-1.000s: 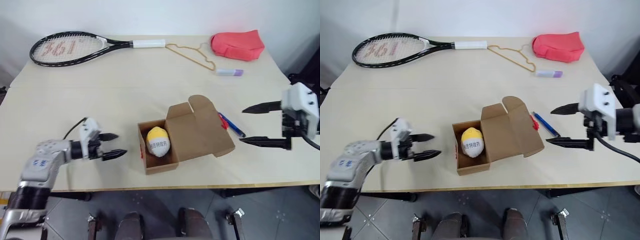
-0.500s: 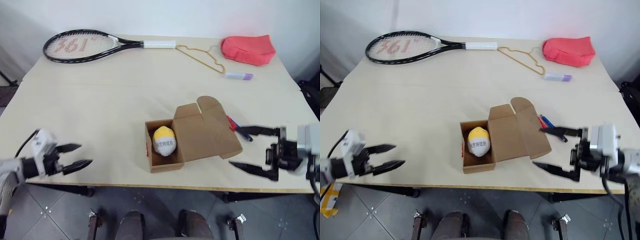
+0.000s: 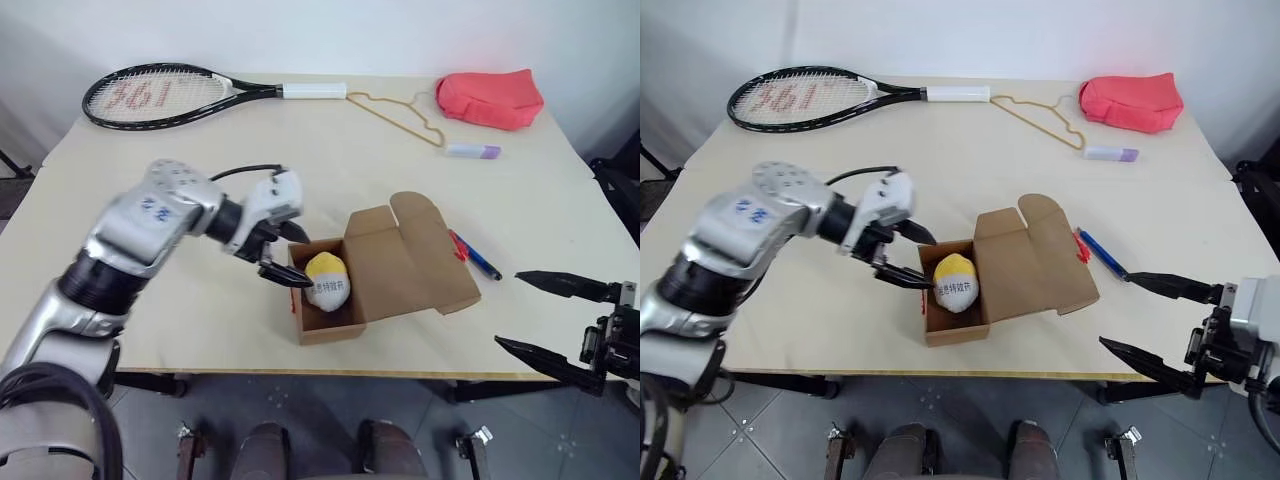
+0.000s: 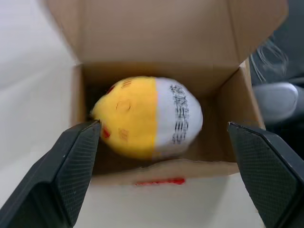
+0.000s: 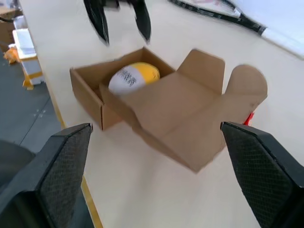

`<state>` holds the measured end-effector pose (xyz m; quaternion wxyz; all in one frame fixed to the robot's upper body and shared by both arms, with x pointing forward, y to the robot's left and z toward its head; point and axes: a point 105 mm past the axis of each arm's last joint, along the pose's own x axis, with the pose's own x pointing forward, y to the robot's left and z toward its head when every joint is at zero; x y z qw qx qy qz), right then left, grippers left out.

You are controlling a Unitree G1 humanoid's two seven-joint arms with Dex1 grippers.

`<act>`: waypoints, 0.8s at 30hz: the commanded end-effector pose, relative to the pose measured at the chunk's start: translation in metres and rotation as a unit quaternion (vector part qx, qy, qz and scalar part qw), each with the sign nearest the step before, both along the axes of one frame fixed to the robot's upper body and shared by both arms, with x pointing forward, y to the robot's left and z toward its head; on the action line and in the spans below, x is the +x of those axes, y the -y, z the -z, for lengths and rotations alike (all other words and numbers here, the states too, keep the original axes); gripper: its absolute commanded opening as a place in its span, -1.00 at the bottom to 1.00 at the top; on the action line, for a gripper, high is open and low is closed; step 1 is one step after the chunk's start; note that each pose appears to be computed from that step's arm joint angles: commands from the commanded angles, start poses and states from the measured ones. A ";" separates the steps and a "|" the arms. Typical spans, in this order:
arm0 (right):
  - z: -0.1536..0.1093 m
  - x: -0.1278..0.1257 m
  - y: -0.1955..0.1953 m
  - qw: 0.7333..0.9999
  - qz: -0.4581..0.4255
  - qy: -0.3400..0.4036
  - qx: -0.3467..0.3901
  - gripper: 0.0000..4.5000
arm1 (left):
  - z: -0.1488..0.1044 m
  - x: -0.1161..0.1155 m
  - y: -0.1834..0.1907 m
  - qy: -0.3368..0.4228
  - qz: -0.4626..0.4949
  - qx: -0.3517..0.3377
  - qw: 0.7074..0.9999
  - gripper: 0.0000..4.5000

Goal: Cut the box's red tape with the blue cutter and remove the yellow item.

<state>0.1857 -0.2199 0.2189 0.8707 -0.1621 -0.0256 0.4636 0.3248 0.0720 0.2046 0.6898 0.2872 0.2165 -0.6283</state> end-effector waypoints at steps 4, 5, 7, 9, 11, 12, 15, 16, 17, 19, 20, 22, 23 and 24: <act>-0.013 -0.011 -0.016 1.000 0.010 0.016 0.015 1.00 | 0.014 0.009 0.021 0.022 0.046 0.049 0.998 0.99; -0.013 -0.011 -0.017 1.000 0.015 0.017 0.016 1.00 | 0.018 0.007 0.024 0.013 0.055 0.054 0.997 0.99; -0.012 -0.012 -0.018 1.000 0.019 0.016 0.016 1.00 | 0.022 0.008 0.025 0.014 0.063 0.065 0.996 0.99; -0.013 -0.012 -0.019 0.999 0.023 0.017 0.019 1.00 | 0.025 0.013 0.025 0.031 0.065 0.086 0.994 0.82; -0.013 -0.011 -0.020 0.999 0.025 0.019 0.020 1.00 | 0.029 0.017 0.023 0.042 0.070 0.108 0.991 0.61; -0.013 -0.010 -0.021 0.999 0.025 0.019 0.020 1.00 | 0.031 0.017 0.025 0.042 0.075 0.108 0.990 0.50; -0.013 -0.008 -0.022 0.999 0.024 0.019 0.019 1.00 | 0.030 0.022 0.036 0.048 0.071 0.076 0.993 0.07; -0.012 -0.007 -0.023 0.999 0.023 0.019 0.019 1.00 | 0.028 0.024 0.041 0.057 0.070 0.063 0.994 -0.03; -0.012 -0.007 -0.023 0.999 0.022 0.019 0.019 1.00 | 0.025 0.025 0.045 0.063 0.072 0.047 0.994 -0.15; -0.010 -0.007 -0.025 1.000 0.014 0.008 0.019 1.00 | 0.011 0.023 0.058 0.065 0.078 -0.015 0.995 -0.44; -0.009 -0.007 -0.027 1.000 0.010 0.003 0.020 1.00 | 0.001 0.024 0.063 0.058 0.070 -0.055 0.994 -0.56; -0.008 -0.006 -0.027 1.000 0.006 0.000 0.025 1.00 | -0.011 0.027 0.062 0.063 0.063 -0.098 0.991 -0.80; -0.009 -0.004 -0.028 1.000 0.004 0.000 0.028 1.00 | -0.019 0.032 0.060 0.077 0.050 -0.119 0.989 -0.92; -0.009 -0.002 -0.030 1.000 -0.003 0.002 0.031 1.00 | -0.027 0.035 0.054 0.072 0.038 -0.146 0.986 -0.99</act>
